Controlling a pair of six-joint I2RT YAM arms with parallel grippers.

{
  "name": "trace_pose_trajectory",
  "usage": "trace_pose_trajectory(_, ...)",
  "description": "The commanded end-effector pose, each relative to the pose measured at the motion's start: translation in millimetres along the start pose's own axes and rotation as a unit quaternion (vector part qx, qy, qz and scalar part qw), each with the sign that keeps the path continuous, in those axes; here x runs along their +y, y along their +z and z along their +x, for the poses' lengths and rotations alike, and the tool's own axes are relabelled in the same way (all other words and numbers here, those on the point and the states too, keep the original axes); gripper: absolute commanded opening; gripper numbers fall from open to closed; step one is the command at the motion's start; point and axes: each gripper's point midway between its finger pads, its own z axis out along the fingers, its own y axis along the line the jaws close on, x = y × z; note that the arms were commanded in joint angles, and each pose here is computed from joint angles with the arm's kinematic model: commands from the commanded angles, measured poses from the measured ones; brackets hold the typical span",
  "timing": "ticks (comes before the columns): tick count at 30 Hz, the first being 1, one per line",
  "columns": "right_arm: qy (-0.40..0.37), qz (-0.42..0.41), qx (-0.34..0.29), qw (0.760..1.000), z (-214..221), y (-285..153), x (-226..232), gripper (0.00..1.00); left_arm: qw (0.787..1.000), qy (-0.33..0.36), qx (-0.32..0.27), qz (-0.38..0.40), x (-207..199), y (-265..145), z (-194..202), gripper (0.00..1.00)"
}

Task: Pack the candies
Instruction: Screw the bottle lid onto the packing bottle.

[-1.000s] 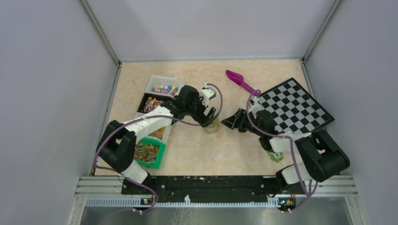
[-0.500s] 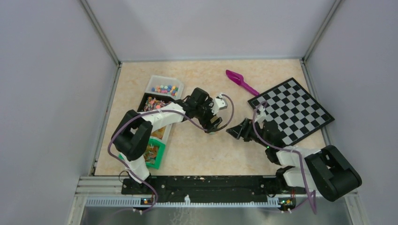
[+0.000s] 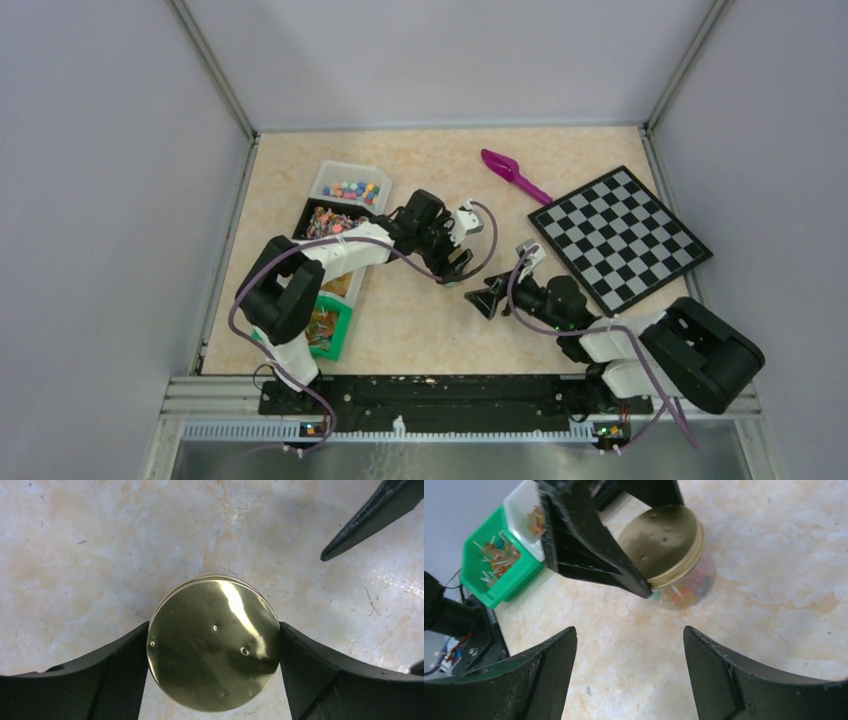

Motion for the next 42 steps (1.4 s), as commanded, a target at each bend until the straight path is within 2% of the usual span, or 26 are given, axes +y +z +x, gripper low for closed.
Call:
trace_pose_trajectory(1,-0.037,-0.022,-0.086,0.995,-26,4,6,0.77,0.998,-0.056,0.028,-0.004,-12,-5,27,0.77)
trace_pose_trajectory(4,-0.031,-0.031,-0.092,0.995,-18,5,4,0.77,0.997,-0.068,0.030,-0.008,-17,-9,35,0.79)
trace_pose_trajectory(7,0.037,-0.025,-0.113,0.993,-21,7,1,0.72,0.996,-0.077,0.035,-0.019,-18,-13,43,0.79)
trace_pose_trajectory(11,0.126,-0.043,-0.096,0.986,-17,22,7,0.59,0.995,-0.087,0.040,-0.038,-16,-18,51,0.79)
trace_pose_trajectory(16,0.168,-0.009,-0.061,0.984,3,35,-7,0.54,0.991,-0.114,0.041,-0.061,-12,-23,48,0.79)
trace_pose_trajectory(19,0.245,-0.025,-0.025,0.969,16,48,6,0.48,0.986,-0.141,0.044,-0.072,-10,-23,46,0.79)
trace_pose_trajectory(22,0.322,-0.053,-0.010,0.945,24,55,25,0.33,0.979,-0.174,0.055,-0.086,-6,-21,48,0.78)
trace_pose_trajectory(25,0.381,-0.045,0.001,0.924,36,56,31,0.27,0.970,-0.212,0.062,-0.101,-3,-18,51,0.77)
trace_pose_trajectory(27,0.405,-0.021,-0.002,0.914,44,53,28,0.26,0.965,-0.229,0.065,-0.107,-2,-15,52,0.77)
trace_pose_trajectory(30,0.431,0.001,-0.014,0.902,50,55,27,0.31,0.960,-0.248,0.069,-0.108,-3,-10,54,0.75)
trace_pose_trajectory(35,0.436,-0.033,-0.038,0.898,34,83,45,0.33,0.953,-0.260,0.087,-0.130,-4,-10,65,0.76)
trace_pose_trajectory(39,0.438,0.002,-0.100,0.893,14,83,23,0.32,0.955,-0.252,0.084,-0.129,-11,-12,63,0.79)
trace_pose_trajectory(42,0.439,0.027,-0.117,0.890,10,81,1,0.32,0.957,-0.243,0.091,-0.133,-13,-14,68,0.81)
